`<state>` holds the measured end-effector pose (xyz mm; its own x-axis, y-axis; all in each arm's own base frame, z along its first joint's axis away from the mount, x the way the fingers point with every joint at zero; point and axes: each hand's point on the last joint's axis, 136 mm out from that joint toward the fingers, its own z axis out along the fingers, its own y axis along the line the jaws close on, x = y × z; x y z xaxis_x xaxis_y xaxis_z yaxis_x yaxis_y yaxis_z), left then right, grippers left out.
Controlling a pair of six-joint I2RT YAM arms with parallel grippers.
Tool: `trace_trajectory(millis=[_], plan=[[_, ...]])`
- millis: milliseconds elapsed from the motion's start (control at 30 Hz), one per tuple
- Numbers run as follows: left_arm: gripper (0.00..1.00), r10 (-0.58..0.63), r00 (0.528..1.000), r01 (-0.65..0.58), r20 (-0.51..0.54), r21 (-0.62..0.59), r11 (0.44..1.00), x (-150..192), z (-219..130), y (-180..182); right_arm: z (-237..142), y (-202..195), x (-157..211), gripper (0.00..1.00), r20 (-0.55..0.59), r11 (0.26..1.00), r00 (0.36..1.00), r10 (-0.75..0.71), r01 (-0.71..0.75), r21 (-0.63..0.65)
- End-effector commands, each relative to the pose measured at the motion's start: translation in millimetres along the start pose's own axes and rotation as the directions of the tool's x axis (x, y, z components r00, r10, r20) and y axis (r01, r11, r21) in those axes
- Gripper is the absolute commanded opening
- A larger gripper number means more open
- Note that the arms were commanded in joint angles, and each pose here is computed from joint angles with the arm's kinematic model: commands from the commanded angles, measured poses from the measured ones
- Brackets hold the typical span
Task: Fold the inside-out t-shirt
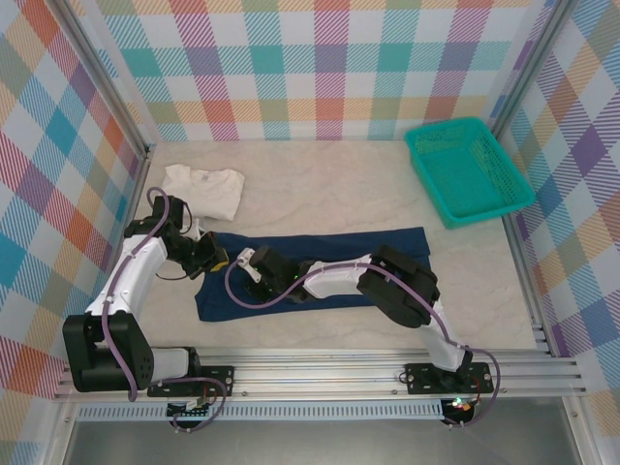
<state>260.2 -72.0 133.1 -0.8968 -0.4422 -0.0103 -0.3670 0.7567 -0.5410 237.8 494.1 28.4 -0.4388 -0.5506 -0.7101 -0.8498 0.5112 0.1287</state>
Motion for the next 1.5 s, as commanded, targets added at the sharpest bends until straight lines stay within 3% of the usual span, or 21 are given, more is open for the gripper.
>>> trace_trajectory(millis=[0,467,867,1267,1400,1467], plan=[[0.0,0.001,1.0,-0.001,0.009,0.018,1.0,-2.0,-7.2,-2.5,-4.6,0.8,-1.6,0.06,-0.007,1.0,1.0,0.004,-0.004,-0.003],[0.0,0.0,1.0,0.0,0.01,0.015,1.0,-2.0,-6.7,-2.0,-42.6,11.7,-26.1,0.0,0.055,0.995,0.996,0.066,-0.061,-0.082],[0.0,-0.036,0.999,0.035,-0.015,-0.033,0.999,8.2,3.3,15.6,-85.4,21.4,3.5,0.0,-0.003,0.986,0.996,0.089,-0.089,-0.143],[0.0,-0.106,0.991,0.096,-0.082,-0.116,0.989,33.7,24.2,48.6,-89.9,14.7,28.0,0.0,-0.058,0.991,0.996,0.071,-0.077,-0.113],[0.06,-0.109,0.991,0.098,-0.082,-0.129,0.987,34.3,22.5,50.1,-89.7,10.6,33.8,0.0,-0.074,0.992,0.995,0.064,-0.072,-0.103],[0.16,-0.112,0.99,0.1,-0.085,-0.141,0.985,34.9,23.0,52.4,-90.3,8.0,37.9,0.0,-0.087,0.993,0.994,0.062,-0.07,-0.099]])
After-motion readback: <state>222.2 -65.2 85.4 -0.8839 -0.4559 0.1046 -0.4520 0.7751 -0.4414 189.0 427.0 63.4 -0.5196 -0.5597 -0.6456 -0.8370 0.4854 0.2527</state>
